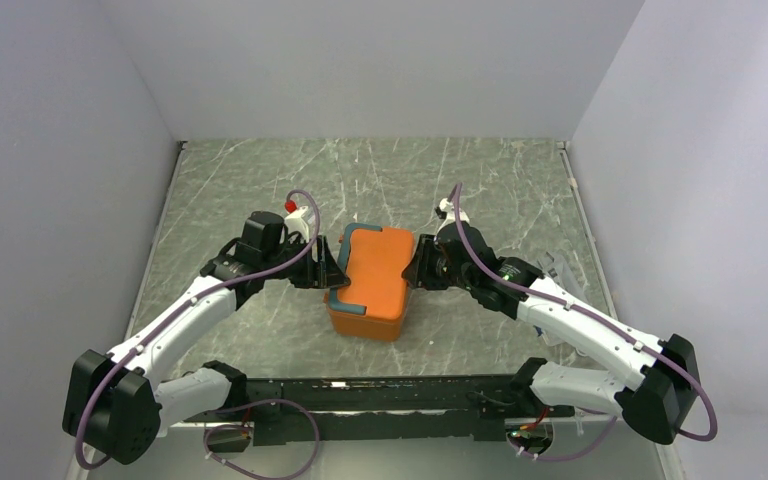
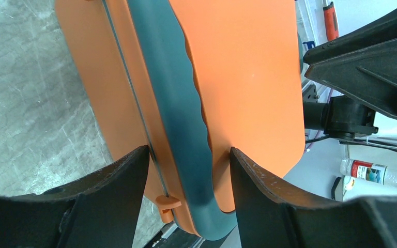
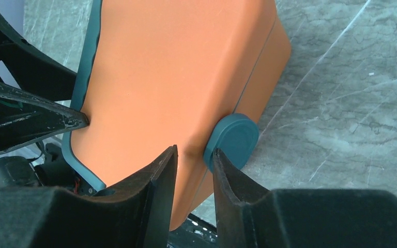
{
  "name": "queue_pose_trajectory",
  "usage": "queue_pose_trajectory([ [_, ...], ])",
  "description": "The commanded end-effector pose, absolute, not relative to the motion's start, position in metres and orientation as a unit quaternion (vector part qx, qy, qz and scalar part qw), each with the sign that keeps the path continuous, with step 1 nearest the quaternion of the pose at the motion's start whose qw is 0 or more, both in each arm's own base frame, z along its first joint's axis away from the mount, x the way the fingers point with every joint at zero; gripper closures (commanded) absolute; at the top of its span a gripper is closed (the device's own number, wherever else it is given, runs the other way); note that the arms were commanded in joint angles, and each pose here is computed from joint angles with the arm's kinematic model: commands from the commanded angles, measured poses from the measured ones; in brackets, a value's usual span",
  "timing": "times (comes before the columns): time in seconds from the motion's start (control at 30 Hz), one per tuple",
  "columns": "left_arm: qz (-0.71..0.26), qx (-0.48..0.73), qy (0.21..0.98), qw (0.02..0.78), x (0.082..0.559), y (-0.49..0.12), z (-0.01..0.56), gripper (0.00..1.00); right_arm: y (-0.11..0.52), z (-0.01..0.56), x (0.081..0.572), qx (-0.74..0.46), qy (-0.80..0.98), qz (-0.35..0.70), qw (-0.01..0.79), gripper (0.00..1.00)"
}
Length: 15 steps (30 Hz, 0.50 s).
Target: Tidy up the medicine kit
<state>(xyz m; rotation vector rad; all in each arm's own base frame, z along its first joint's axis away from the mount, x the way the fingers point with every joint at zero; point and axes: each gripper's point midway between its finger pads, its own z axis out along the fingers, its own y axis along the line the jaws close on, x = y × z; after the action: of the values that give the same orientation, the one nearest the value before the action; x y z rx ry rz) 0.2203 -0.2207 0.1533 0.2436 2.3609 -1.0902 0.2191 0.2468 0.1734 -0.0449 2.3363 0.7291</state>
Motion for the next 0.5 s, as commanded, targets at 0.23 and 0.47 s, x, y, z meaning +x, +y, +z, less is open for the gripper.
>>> queue_pose_trajectory([
  [0.23,-0.389,0.101,0.876,0.266,0.222,-0.221,0.152,0.37,0.254,0.191,0.226,-0.006,0.878,0.309,0.366,0.63],
  [0.47,-0.388,0.102,0.876,0.267,0.222,-0.221,0.153,0.37,0.253,0.182,0.226,0.001,0.881,0.305,0.362,0.63],
])
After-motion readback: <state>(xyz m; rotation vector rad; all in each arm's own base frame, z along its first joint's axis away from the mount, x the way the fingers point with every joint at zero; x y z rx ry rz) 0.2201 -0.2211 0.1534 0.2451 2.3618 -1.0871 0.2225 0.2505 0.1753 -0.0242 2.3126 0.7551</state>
